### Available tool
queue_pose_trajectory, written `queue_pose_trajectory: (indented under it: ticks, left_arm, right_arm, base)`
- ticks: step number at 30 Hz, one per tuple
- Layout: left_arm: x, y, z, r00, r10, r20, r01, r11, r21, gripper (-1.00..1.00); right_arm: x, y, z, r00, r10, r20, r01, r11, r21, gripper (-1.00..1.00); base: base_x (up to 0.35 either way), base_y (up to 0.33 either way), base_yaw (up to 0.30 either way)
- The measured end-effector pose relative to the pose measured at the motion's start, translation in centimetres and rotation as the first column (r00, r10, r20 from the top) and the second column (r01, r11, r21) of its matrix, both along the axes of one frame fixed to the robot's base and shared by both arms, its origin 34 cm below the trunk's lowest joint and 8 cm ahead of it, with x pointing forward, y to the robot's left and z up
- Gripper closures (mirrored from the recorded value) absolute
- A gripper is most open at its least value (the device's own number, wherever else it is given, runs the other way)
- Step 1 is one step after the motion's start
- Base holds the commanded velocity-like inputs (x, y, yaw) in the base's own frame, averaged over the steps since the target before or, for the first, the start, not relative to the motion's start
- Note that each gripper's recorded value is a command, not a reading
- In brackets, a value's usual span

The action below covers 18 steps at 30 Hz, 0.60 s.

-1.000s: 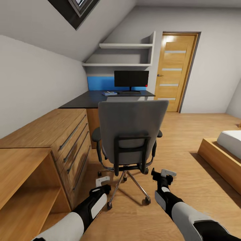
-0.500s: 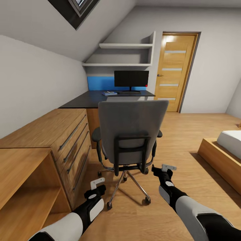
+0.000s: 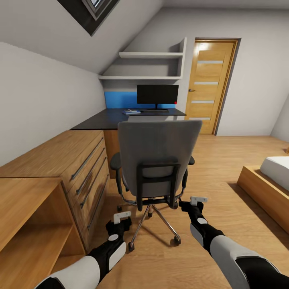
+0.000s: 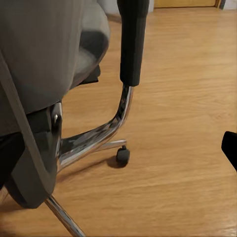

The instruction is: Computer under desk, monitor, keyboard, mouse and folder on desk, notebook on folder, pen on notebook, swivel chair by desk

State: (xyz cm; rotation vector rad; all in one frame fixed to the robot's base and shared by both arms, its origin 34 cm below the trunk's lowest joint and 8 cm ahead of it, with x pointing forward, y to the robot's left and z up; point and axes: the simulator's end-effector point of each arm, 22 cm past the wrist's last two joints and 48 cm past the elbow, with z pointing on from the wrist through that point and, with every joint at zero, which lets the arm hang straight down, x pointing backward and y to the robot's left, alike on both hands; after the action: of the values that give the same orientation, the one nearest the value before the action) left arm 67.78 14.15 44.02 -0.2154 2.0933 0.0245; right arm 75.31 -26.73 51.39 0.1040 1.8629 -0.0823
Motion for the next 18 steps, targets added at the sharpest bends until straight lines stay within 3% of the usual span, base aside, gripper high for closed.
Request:
queue_pose_trajectory:
  ticks: [8, 16, 18]
  left_arm:
    - [0.5, -0.8, 0.9, 0.998, -0.033, 0.049, 0.033, 0.999, -0.009, -1.00]
    - [0.6, -0.9, 1.1, 0.998, -0.031, 0.055, 0.032, 0.999, -0.011, -1.00]
    - [0.6, -0.9, 1.1, 0.998, -0.032, 0.055, 0.033, 0.999, -0.011, -1.00]
  right_arm:
    - [0.0, 0.0, 0.0, 1.000, 0.003, 0.002, -0.003, 1.000, -0.003, -1.00]
    - [-0.5, 3.7, -0.6, 0.998, 0.058, -0.005, -0.058, 0.998, -0.003, -1.00]
    - [-0.2, 3.3, -0.2, 0.999, 0.048, 0.003, -0.048, 0.999, 0.002, -1.00]
  base:
    - [0.000, 0.000, 0.000]
    - [0.107, 0.000, 0.000]
    - [0.166, 0.000, 0.000]
